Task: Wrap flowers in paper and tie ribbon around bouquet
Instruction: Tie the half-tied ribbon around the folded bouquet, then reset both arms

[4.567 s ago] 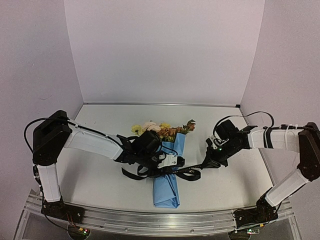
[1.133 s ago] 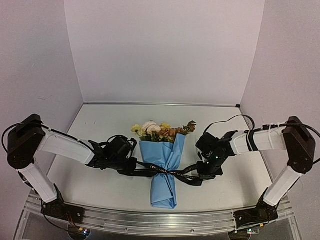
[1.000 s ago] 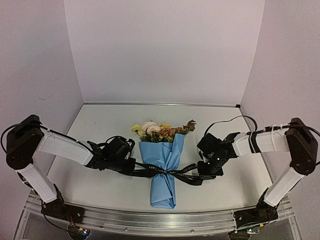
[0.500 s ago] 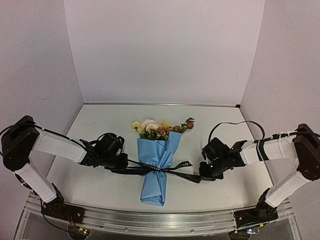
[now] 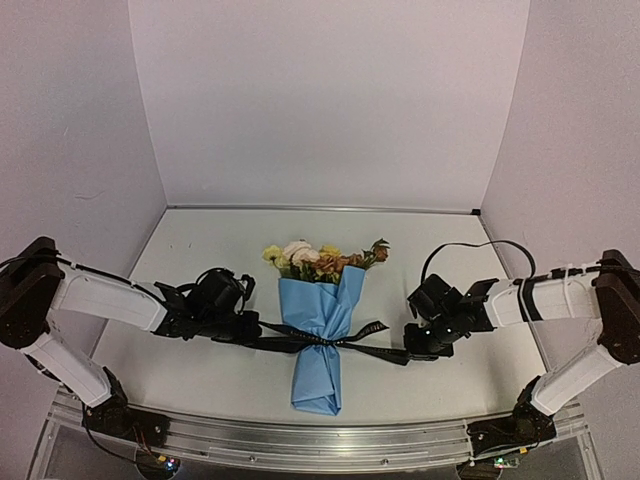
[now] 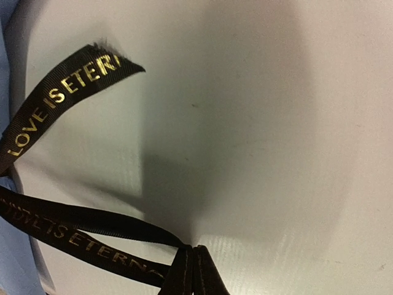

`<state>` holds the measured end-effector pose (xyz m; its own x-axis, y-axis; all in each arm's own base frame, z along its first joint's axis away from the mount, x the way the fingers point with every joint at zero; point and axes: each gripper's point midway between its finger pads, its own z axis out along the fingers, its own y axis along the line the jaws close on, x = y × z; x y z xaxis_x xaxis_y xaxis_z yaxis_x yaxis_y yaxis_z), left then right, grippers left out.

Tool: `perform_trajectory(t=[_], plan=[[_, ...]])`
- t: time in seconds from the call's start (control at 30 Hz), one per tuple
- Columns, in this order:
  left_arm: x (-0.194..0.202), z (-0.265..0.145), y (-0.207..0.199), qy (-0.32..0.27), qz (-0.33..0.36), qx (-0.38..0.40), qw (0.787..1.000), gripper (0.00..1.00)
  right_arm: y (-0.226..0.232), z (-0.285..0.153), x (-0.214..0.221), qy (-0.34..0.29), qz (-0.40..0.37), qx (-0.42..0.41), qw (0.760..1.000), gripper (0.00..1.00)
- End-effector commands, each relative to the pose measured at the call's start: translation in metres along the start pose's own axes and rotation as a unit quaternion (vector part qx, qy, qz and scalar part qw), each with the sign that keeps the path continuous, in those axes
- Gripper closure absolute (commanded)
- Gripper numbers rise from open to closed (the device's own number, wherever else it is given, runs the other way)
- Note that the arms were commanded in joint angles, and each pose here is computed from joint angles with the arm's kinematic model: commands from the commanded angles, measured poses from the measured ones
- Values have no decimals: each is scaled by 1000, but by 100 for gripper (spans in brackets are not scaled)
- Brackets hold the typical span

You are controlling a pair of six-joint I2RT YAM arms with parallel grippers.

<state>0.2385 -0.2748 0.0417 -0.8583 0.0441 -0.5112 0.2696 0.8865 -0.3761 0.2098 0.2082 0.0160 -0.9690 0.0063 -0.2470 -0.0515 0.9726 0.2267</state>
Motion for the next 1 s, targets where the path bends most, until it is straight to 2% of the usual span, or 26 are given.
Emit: perform_trajectory(t=[0.0,0.07,0.1,0.17,0.27,0.37,0.43,0.47,0.5,0.53,0.6,0.97], plan=[[-5,-11,18,-18,16,-57,998,100,-40,-15,12,37,-20,96,994,95],[-13,-16,10,-31,11,-44,999,97,-26,-19,8,42,-23,71,996,80],[-17,-19,8,-36,11,-43,998,91,-20,-22,6,44,-22,59,997,72],[-28,-26,3,-50,10,-41,998,76,-7,-27,3,48,-19,35,998,59],[-43,-39,-7,-73,4,-25,997,52,6,-35,-4,44,-13,13,999,48],[-58,-55,-14,-99,-4,-18,995,44,11,-46,-11,31,-12,4,999,38],[-67,-69,-18,-118,-8,-11,993,36,13,-55,-17,16,-14,3,1000,26],[-72,-75,-20,-127,-10,-5,992,31,13,-59,-21,7,-14,3,1000,14],[-77,-82,-23,-136,-10,0,991,14,13,-63,-24,-2,-13,3,1000,5],[-82,-89,-26,-143,-10,4,990,3,13,-67,-27,-10,-12,4,1000,2],[-95,-105,-33,-163,-9,14,986,0,12,-77,-33,-31,-10,5,999,2],[-151,-175,-66,-242,-4,63,968,0,-2,-131,-46,-98,-38,21,994,2]])
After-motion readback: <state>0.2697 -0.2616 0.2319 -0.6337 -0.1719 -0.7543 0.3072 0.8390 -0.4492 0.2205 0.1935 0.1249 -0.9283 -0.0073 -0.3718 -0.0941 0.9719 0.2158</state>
